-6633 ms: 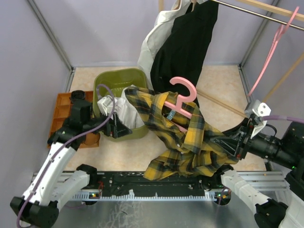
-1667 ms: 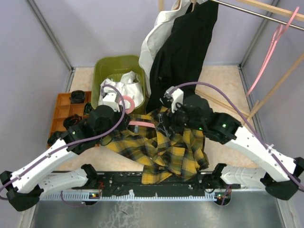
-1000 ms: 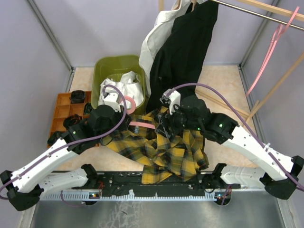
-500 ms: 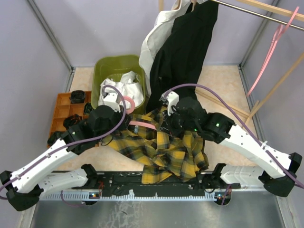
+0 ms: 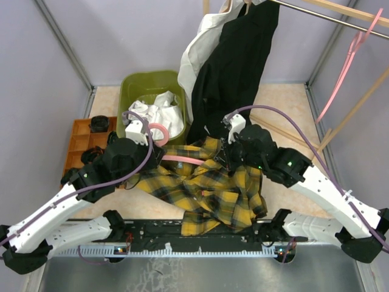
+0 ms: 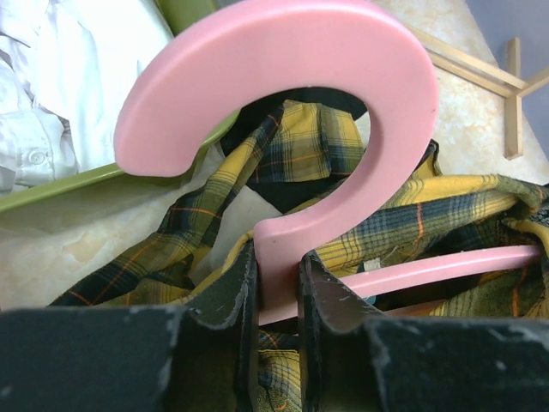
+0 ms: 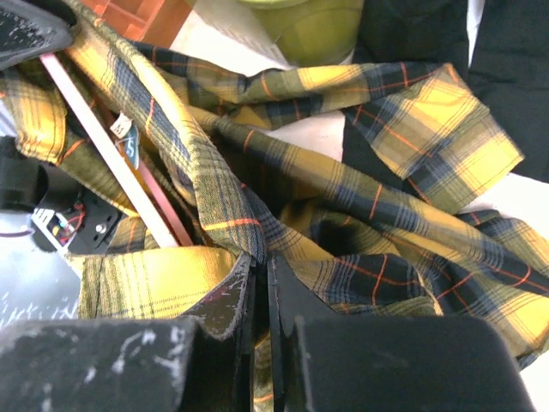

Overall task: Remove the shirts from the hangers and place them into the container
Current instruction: Remove the shirt from the hanger.

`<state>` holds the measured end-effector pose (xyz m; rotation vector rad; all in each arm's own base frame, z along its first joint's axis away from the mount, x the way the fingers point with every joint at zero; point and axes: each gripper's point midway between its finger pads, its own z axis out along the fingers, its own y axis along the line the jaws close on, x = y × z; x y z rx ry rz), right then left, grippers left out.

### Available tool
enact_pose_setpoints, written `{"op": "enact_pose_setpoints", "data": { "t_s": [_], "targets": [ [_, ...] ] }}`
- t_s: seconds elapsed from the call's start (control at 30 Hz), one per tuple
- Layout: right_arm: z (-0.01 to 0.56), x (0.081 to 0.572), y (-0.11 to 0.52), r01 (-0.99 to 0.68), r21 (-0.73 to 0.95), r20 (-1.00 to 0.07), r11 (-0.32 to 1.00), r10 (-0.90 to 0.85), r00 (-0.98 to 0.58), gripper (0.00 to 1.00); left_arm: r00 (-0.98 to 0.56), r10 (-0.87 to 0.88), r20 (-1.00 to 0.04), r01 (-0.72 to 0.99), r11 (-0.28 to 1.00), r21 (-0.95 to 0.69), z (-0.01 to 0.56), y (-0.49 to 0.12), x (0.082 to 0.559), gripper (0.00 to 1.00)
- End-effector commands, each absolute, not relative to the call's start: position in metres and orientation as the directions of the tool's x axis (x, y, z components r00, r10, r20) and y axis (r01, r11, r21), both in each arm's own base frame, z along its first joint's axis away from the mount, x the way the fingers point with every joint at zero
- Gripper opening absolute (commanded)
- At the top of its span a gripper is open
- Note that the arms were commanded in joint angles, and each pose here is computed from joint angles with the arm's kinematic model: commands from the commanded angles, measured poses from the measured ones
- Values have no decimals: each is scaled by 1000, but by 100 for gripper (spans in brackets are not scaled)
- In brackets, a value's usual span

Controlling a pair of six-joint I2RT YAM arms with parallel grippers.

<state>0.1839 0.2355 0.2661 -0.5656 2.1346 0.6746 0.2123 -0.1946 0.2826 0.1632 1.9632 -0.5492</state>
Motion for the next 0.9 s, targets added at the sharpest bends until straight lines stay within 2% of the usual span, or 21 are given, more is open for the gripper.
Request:
{"op": "enact_pose_setpoints", "data": {
  "t_s": [0.0, 0.17, 0.27, 0.47, 0.73, 0.87],
  "targets": [
    [279, 180, 219, -587, 275, -831, 762, -119, -544, 1, -400, -146, -905, 292, 916, -276, 288, -172, 216, 0],
    [263, 197, 181, -420, 168, -825, 892, -107, -556, 0, -378, -164, -911, 301, 909, -288, 296, -174, 218, 0],
    [247, 199, 166, -364, 101, -798, 926, -143, -585, 0, -366, -176, -914, 306, 904, -297, 302, -175, 219, 0],
    [228, 193, 166, -386, 99, -778, 917, -171, -605, 1, -362, -210, -908, 302, 895, -327, 309, -175, 217, 0],
    [222, 195, 164, -403, 65, -784, 913, -203, -586, 1, -335, -296, -895, 211, 902, -378, 309, -155, 217, 0],
    [250, 193, 172, -442, 133, -838, 887, -138, -528, 1, -325, -291, -900, 186, 913, -363, 310, -148, 218, 0]
  ]
}}
